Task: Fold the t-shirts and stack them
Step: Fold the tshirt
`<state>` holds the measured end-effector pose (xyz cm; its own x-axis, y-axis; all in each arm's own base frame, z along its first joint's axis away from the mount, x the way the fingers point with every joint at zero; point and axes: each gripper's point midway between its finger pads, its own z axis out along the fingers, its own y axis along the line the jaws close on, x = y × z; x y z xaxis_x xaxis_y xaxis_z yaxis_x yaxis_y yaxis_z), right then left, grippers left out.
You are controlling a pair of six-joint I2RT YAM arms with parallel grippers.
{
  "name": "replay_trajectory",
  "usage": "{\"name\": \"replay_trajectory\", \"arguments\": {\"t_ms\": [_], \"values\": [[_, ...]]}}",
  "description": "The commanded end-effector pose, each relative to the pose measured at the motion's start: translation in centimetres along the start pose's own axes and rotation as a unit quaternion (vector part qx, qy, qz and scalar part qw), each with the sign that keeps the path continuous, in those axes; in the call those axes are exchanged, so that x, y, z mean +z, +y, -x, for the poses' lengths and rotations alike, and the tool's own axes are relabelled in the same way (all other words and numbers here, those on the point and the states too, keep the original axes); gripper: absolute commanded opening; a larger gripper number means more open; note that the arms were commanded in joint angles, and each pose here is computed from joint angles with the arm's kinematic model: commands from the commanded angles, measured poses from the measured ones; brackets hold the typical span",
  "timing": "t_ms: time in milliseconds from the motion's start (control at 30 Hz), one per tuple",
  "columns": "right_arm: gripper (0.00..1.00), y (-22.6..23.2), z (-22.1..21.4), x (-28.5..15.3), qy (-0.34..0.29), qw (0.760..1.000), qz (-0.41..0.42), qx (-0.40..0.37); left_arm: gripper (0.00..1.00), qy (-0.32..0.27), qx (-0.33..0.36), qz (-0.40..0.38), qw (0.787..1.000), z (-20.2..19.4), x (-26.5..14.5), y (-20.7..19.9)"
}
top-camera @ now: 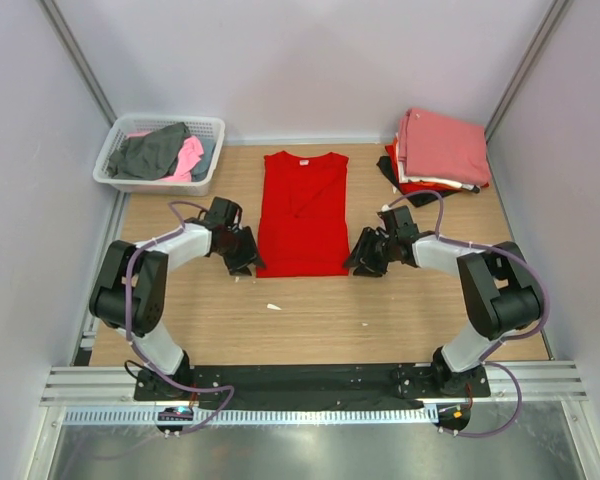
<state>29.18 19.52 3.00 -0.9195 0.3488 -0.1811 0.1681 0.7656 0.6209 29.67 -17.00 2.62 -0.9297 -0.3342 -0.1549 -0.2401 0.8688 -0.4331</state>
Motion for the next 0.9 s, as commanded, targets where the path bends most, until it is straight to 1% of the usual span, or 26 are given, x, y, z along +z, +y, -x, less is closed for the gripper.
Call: {"name": "replay_trajectory", "arguments": {"t_ms": [0,67,100,167,233,267,300,333,367,433,467,500,567,600,700,767,800,867], "values": [[0.47,1.1,0.2,0.5,-0.004,1.000,0.020,-0.009,0.47,-0.005,0.005,-0.016,1.000,0.0,0.9,-0.7],[0.46,1.2,0.0,0.7,-0.001,1.000,0.021,-0.011,0.44,-0.002,0.005,-0.013,1.000,-0.4,1.3,-0.5],[0.43,1.2,-0.1,0.8,-0.001,1.000,0.020,-0.011,0.43,-0.003,0.004,-0.014,1.000,-0.4,1.4,-0.4],[0.41,1.3,-0.3,1.1,0.002,1.000,0.021,-0.012,0.38,-0.001,0.004,-0.011,1.000,-0.7,1.7,-0.2],[0.36,1.1,-0.5,1.4,0.005,1.000,0.019,-0.012,0.34,0.001,0.003,-0.007,1.000,-0.9,1.9,0.0],[0.33,1.1,-0.6,1.5,0.007,1.000,0.018,-0.012,0.29,0.000,0.004,-0.008,1.000,-0.9,2.0,0.0],[0.28,1.0,-0.7,1.6,0.008,1.000,0.018,-0.010,0.26,0.000,0.004,-0.007,1.000,-0.9,2.1,0.1],[0.26,1.0,-0.6,1.6,0.007,1.000,0.018,-0.010,0.23,-0.001,0.005,-0.007,1.000,-0.7,2.1,0.0],[0.24,0.9,-0.7,1.7,0.009,1.000,0.017,-0.010,0.15,-0.001,0.006,-0.007,1.000,-0.7,2.1,0.0],[0.18,0.9,-0.7,1.7,0.008,1.000,0.017,-0.010,0.08,-0.002,0.007,-0.008,1.000,-0.7,2.2,-0.2],[0.16,0.9,-0.7,1.7,0.007,1.000,0.017,-0.010,0.00,-0.002,0.009,-0.010,1.000,-0.7,2.0,-0.3],[0.11,0.9,-0.6,1.6,0.007,1.000,0.017,-0.010,0.00,-0.002,0.011,-0.011,1.000,-0.8,2.0,-0.4],[0.07,1.0,-0.7,1.4,0.006,1.000,0.018,-0.012,0.00,-0.002,0.015,-0.015,1.000,-1.1,1.8,-0.8],[0.02,1.2,-0.6,1.1,0.003,1.000,0.021,-0.014,0.00,-0.003,0.016,-0.017,1.000,-1.3,1.3,-1.0],[0.02,1.4,-1.1,0.1,-0.001,1.000,0.027,-0.016,0.00,-0.007,0.023,-0.019,1.000,-2.0,0.2,-1.4],[0.02,1.0,-2.3,-0.5,0.005,1.000,0.027,-0.010,0.00,0.001,0.030,-0.012,0.999,-3.3,-0.1,-1.3],[0.01,1.6,-2.5,-1.4,-0.004,0.999,0.036,-0.016,0.00,0.002,0.036,-0.009,0.999,-4.1,-0.7,-1.3],[0.01,0.7,-4.3,-2.0,0.005,1.000,0.026,-0.009,0.00,0.006,0.035,-0.002,0.999,-5.4,-1.3,-1.2]]}}
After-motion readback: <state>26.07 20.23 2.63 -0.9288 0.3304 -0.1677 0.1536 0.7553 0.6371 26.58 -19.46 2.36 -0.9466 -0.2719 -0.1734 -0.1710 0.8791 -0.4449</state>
